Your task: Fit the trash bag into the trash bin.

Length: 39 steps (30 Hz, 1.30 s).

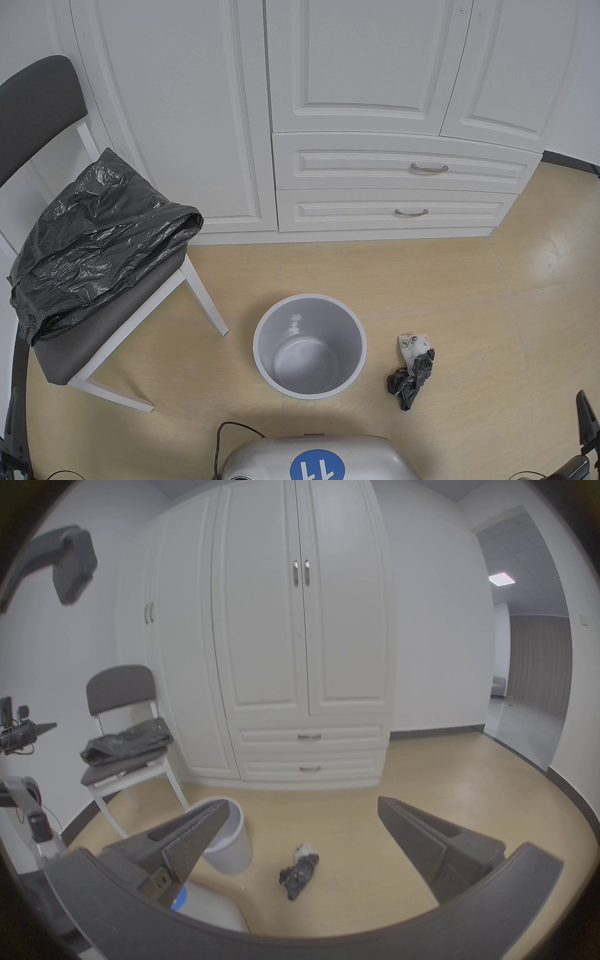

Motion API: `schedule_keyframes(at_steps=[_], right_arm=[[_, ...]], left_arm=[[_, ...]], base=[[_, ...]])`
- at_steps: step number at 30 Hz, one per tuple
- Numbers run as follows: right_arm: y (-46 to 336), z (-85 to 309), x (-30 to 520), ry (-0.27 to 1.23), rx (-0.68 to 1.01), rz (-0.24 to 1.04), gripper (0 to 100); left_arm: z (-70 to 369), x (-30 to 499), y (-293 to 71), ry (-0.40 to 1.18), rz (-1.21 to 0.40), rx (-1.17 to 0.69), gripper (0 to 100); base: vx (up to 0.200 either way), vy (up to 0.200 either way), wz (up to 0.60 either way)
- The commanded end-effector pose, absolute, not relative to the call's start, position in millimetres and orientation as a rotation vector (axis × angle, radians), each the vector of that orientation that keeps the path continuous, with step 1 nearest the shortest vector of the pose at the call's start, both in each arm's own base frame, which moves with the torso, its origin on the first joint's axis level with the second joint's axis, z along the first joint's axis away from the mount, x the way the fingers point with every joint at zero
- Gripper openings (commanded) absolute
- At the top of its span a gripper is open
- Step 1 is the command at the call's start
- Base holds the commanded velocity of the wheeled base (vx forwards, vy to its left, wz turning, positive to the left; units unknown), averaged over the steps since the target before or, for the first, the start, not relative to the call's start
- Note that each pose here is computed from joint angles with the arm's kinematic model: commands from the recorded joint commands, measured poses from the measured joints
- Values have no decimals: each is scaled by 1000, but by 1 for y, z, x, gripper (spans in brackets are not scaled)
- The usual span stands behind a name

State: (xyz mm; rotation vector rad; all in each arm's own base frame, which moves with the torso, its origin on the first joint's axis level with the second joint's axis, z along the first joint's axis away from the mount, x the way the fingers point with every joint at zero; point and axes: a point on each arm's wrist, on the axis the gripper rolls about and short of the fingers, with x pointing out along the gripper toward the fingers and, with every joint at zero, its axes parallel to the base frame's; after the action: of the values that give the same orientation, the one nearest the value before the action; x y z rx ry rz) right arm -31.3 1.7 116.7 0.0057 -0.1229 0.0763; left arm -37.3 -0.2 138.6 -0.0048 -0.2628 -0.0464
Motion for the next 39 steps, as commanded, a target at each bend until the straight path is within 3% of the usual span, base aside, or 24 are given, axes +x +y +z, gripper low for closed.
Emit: schedule_keyframes(at_steps=[1, 3, 4, 5, 6, 10, 12, 15, 19, 30, 39], right_arm=[[3, 174, -4, 2, 28, 110, 100], [2, 189, 9, 28, 45, 95, 100], [2, 217, 32, 41, 114, 76, 100], [1, 221, 35, 42, 128, 74, 100], [1, 241, 53, 41, 194, 58, 100], [-1, 262, 86, 52, 219, 13, 100], [0, 263, 88, 59, 217, 12, 100], [1, 258, 87, 69, 218, 22, 100], [1, 247, 83, 95, 220, 19, 100], [5, 226, 94, 204, 220, 51, 100], [5, 215, 99, 256, 212, 49, 100]], left_arm=[[195, -15, 1, -125, -40, 21, 100], [210, 4, 1, -61, 29, 46, 100], [230, 39, 5, 53, 218, 112, 100], [232, 44, 6, 68, 250, 120, 100], [237, 69, 15, 156, 410, 160, 100], [234, 105, 55, 277, 598, 255, 100], [234, 109, 67, 250, 540, 270, 100], [233, 100, 95, 169, 317, 247, 100], [226, 90, 111, 171, 200, 300, 100], [195, 68, 77, 193, 177, 397, 100], [174, 71, 76, 250, 124, 410, 100]], base=[[0, 0, 0], [0, 0, 0], [0, 0, 0], [0, 0, 0], [0, 0, 0], [0, 0, 0], [0, 0, 0], [0, 0, 0], [0, 0, 0], [0, 0, 0], [0, 0, 0]])
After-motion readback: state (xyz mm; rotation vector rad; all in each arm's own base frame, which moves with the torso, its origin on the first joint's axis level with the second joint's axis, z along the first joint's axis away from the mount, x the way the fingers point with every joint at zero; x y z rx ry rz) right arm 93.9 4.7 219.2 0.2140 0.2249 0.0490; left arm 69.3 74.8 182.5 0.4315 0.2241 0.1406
